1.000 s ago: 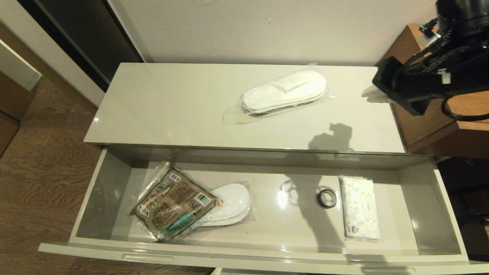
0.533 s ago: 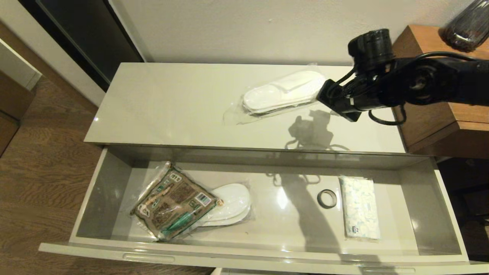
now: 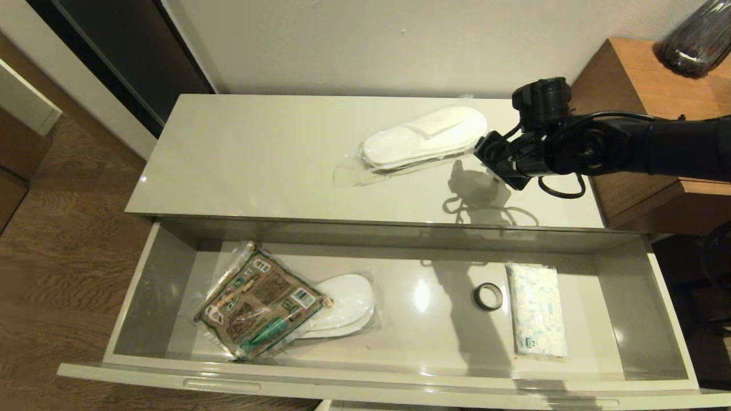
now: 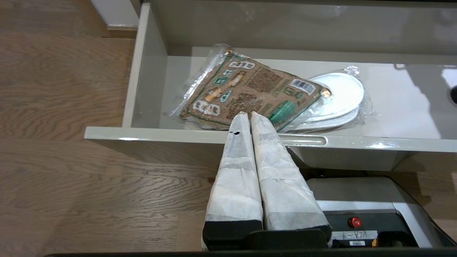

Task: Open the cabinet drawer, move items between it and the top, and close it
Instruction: Pick up the disposable slippers on the table

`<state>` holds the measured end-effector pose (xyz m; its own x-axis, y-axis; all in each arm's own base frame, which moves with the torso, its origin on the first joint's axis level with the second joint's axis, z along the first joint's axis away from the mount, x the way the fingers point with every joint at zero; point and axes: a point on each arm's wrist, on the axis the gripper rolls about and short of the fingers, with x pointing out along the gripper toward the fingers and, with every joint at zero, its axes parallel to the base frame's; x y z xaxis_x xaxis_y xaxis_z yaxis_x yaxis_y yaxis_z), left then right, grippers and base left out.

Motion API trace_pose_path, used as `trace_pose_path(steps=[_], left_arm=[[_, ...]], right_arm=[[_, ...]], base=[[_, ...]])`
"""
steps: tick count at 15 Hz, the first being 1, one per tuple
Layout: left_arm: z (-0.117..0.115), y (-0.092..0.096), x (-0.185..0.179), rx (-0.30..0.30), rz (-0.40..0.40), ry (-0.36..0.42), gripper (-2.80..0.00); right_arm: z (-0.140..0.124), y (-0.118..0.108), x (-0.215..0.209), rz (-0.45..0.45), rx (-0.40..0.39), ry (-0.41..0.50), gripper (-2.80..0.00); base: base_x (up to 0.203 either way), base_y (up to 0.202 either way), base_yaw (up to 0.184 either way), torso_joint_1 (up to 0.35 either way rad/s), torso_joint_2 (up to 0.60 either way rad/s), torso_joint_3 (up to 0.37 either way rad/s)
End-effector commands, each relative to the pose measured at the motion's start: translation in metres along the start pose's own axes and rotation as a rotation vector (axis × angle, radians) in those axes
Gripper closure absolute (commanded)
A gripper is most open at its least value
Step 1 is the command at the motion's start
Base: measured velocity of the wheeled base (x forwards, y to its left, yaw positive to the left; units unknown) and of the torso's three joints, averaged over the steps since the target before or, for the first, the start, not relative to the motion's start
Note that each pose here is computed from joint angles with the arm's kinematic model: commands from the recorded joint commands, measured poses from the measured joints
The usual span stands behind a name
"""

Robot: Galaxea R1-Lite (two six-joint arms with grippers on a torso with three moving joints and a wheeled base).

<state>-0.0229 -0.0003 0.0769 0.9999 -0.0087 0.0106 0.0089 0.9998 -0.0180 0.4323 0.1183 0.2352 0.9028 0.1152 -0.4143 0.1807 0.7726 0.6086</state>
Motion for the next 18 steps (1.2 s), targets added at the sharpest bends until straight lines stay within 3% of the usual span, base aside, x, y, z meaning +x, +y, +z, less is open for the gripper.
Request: trace_pose_path(steps=[1, 5, 8, 10, 14, 18], left_arm=[[0.0, 0.0, 0.0, 0.0, 0.001, 0.001, 0.0], [0.0, 0.0, 0.0, 0.0, 0.001, 0.001, 0.0], [0.0, 0.0, 0.0, 0.0, 0.001, 0.001, 0.0], [0.0, 0.0, 0.0, 0.0, 0.001, 0.001, 0.0], [0.0, 0.0, 0.0, 0.0, 0.001, 0.001, 0.0], [0.0, 0.0, 0.0, 0.0, -0.001, 0.001, 0.0]], right_arm=[[-0.001, -0.007, 0.005, -0.015, 0.021, 0.024, -2.8], [0.01, -0.001, -0.014, 0.035, 0.131, 0.021, -2.8], [0.002, -0.019, -0.009, 0.033, 0.186, 0.126, -2.8], [-0.002, -0.022, -0.006, 0.052, 0.192, 0.126, -2.8], [-0.035, -0.05, 0.008, 0.134, 0.183, 0.141, -2.8], [-0.056, -0.064, 0.041, 0.107, 0.168, 0.173, -2.8]], base=[[0.0, 0.0, 0.0, 0.0, 0.0, 0.0], [0.0, 0.0, 0.0, 0.0, 0.0, 0.0], [0.0, 0.0, 0.0, 0.0, 0.0, 0.0], [0.0, 0.0, 0.0, 0.0, 0.0, 0.0], [0.0, 0.0, 0.0, 0.0, 0.0, 0.0], [0.0, 0.0, 0.0, 0.0, 0.0, 0.0]])
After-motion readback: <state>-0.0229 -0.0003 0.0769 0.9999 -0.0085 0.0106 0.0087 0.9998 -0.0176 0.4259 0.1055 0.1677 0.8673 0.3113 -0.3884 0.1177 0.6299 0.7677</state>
